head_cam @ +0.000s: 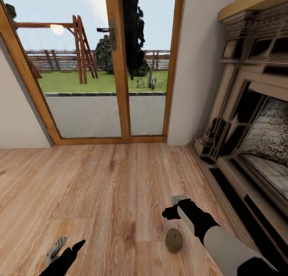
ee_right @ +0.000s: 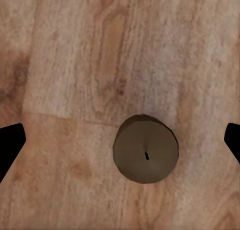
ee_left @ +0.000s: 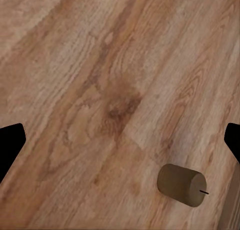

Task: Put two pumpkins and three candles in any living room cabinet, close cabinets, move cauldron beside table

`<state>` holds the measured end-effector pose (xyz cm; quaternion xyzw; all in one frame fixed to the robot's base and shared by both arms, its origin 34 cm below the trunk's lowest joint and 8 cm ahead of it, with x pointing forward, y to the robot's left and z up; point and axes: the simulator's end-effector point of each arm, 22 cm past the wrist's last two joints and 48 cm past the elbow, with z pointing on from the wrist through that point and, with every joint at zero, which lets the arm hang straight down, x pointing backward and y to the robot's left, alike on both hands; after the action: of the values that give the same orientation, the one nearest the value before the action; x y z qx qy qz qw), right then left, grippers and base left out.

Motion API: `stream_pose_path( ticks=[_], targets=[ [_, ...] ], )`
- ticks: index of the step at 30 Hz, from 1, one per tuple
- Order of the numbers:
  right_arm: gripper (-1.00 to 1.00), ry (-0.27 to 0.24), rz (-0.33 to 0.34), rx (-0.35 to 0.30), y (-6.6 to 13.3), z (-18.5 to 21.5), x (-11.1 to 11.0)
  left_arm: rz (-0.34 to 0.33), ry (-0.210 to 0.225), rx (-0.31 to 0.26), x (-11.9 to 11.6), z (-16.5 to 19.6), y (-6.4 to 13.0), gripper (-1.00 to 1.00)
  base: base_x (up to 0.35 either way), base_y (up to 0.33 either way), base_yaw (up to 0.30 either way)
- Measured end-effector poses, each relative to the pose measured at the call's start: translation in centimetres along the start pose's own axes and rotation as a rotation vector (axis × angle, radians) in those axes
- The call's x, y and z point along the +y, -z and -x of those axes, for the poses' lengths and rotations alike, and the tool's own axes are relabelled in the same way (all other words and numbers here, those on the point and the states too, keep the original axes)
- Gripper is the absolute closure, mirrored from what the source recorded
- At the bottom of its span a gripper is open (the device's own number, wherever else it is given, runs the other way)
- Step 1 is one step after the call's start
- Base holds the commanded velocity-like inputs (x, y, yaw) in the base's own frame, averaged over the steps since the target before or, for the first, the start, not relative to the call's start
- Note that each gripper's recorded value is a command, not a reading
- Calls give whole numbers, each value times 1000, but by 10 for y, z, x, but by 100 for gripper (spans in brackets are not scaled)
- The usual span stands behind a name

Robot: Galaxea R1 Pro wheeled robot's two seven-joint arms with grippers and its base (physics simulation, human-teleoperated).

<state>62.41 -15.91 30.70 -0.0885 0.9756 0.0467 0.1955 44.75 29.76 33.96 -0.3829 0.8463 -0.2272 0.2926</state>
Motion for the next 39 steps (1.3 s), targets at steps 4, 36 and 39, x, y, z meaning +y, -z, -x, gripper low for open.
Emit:
stream_pose_path(
  ticks=[4, 36, 39],
  targets=[
    [-100, 0, -7, -14, -2, 14, -5, -54, -41, -11, -27, 12, 12, -100, 0, 0, 0],
    [-100, -11, -4, 24, -47, 26, -14, -384, -88, 225, -148, 5, -14, -100, 0, 0, 0],
    [-100, -13, -2, 35, -52, 21, -14, -405, -80, 239, -149, 2, -14, -100, 0, 0, 0]
  ],
)
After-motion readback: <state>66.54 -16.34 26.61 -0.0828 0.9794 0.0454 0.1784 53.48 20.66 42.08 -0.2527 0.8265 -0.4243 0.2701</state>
